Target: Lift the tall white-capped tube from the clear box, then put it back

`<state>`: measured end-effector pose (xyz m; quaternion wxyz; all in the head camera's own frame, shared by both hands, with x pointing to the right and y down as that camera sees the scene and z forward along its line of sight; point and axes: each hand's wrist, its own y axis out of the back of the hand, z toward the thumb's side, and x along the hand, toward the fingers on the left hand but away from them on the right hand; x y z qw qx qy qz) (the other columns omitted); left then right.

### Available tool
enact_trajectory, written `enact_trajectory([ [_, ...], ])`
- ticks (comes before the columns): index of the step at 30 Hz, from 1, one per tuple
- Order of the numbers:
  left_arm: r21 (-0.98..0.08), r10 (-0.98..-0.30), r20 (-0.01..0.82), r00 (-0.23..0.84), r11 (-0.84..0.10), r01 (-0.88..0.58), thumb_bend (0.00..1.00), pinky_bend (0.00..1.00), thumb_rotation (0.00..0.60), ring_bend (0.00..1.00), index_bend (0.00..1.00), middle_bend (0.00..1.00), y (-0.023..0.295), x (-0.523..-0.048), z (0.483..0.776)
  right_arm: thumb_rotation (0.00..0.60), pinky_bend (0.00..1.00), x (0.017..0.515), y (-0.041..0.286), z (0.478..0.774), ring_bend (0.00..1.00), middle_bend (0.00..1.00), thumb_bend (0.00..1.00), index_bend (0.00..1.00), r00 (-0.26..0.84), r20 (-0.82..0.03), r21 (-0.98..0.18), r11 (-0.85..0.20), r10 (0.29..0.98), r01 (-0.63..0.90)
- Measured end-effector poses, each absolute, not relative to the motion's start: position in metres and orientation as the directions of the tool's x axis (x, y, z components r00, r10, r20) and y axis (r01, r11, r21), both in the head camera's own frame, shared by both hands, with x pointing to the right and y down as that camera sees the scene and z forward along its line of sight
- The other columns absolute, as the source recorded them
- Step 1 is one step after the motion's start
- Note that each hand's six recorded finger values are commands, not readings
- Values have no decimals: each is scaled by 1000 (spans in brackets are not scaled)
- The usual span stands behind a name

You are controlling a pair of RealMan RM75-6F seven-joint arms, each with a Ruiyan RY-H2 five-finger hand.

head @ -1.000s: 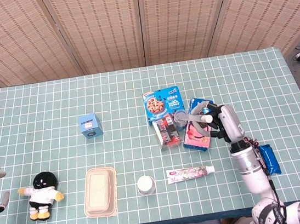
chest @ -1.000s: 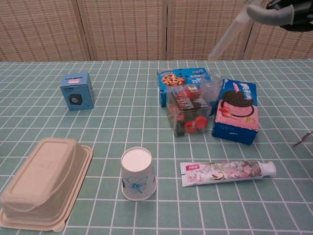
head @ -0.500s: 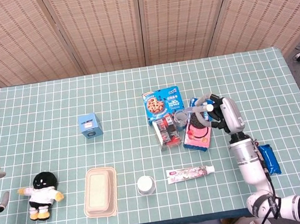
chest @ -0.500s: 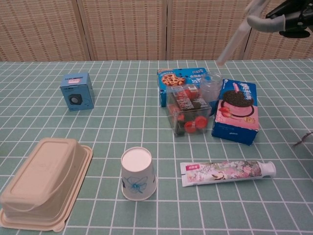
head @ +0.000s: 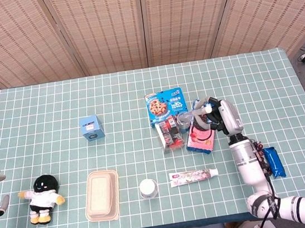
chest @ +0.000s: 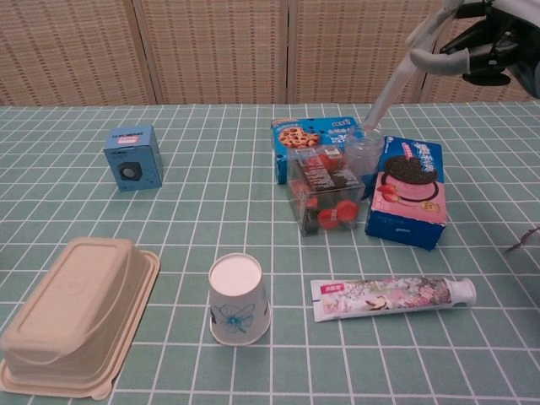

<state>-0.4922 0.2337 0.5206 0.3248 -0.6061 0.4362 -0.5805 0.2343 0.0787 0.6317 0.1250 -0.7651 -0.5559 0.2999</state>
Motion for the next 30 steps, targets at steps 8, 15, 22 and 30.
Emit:
enact_trajectory([
  [8,-900,-906,420,-58,-408,-155,358,338,600,181,385,243,233,-493,520,600,1000,231,76,640,1000,1000,763,756,202,-333,-523,-359,921,773],
  [15,-899,-905,421,-56,-408,-159,358,338,600,181,385,243,234,-493,520,600,1000,227,75,650,1000,1000,763,756,205,-351,-520,-373,913,769],
  [22,-897,-904,425,-55,-412,-162,358,338,600,181,385,243,233,-494,520,600,1000,222,75,664,1000,1000,763,756,209,-379,-518,-394,901,759],
  [30,-898,-905,422,-50,-409,-164,358,338,600,181,385,243,233,-493,519,600,1000,216,77,680,1000,1000,763,757,214,-414,-527,-425,885,737],
])
